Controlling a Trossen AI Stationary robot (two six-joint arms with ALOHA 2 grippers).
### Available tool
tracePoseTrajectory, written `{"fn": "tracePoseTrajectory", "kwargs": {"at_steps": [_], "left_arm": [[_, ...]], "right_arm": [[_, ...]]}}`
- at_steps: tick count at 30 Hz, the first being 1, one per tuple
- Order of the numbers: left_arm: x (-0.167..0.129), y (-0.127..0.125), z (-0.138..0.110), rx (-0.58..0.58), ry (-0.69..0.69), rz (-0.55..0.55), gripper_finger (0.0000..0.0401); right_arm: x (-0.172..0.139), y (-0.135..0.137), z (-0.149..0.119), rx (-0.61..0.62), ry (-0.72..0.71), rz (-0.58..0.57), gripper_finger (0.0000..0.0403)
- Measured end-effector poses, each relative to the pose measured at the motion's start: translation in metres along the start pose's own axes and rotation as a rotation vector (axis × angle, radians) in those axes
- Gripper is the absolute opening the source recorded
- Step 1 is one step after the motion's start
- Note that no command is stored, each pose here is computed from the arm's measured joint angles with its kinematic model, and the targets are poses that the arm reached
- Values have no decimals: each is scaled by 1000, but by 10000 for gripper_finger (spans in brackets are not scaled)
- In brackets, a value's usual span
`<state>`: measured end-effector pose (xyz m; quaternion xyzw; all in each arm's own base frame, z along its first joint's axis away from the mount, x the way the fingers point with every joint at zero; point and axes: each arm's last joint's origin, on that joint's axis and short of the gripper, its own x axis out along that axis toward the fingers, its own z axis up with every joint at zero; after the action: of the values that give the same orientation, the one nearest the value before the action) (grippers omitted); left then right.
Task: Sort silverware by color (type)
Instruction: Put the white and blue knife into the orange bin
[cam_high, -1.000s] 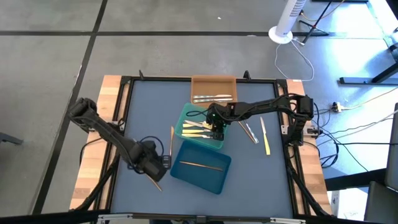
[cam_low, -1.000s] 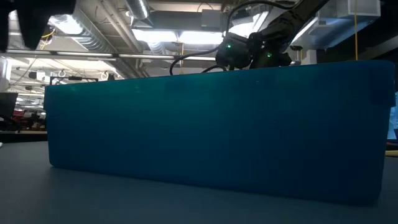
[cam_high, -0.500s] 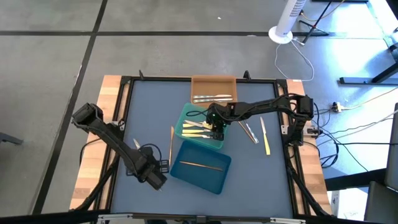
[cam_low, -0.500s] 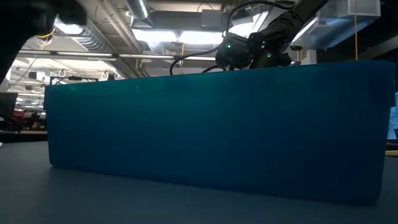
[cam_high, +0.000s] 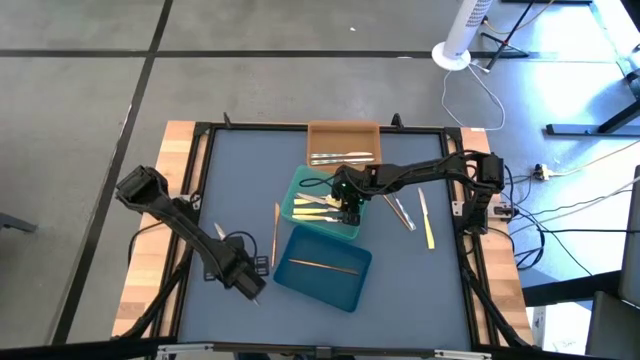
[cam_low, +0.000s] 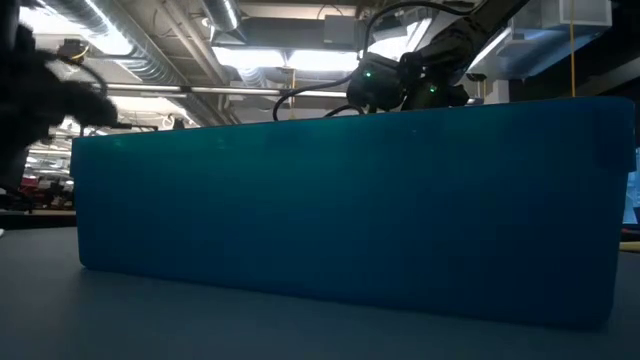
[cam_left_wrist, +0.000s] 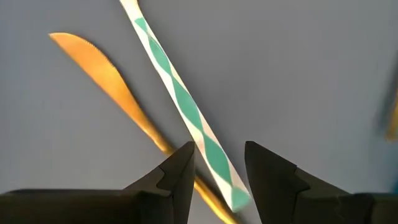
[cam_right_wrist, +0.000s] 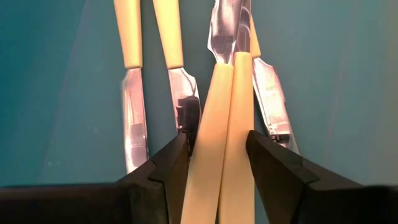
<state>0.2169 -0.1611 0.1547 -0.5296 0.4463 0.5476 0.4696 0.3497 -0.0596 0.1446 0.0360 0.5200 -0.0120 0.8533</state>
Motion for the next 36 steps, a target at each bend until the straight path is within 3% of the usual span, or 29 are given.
{"fn": "tracePoseTrajectory", "kwargs": {"at_steps": [11,17,26,36], "left_arm": [[15,5,5,-4,10,-3,133],[15,4,4,109,27,-20,133],[15,4,4,98,28,-20,131],[15,4,3,74,24,-31,70]], "right_arm": [[0,0,0,0,0,0,163],[0,0,0,0,0,0,163],[0,0,0,0,0,0,163],[-5,1,0,0,2,0,163]]}}
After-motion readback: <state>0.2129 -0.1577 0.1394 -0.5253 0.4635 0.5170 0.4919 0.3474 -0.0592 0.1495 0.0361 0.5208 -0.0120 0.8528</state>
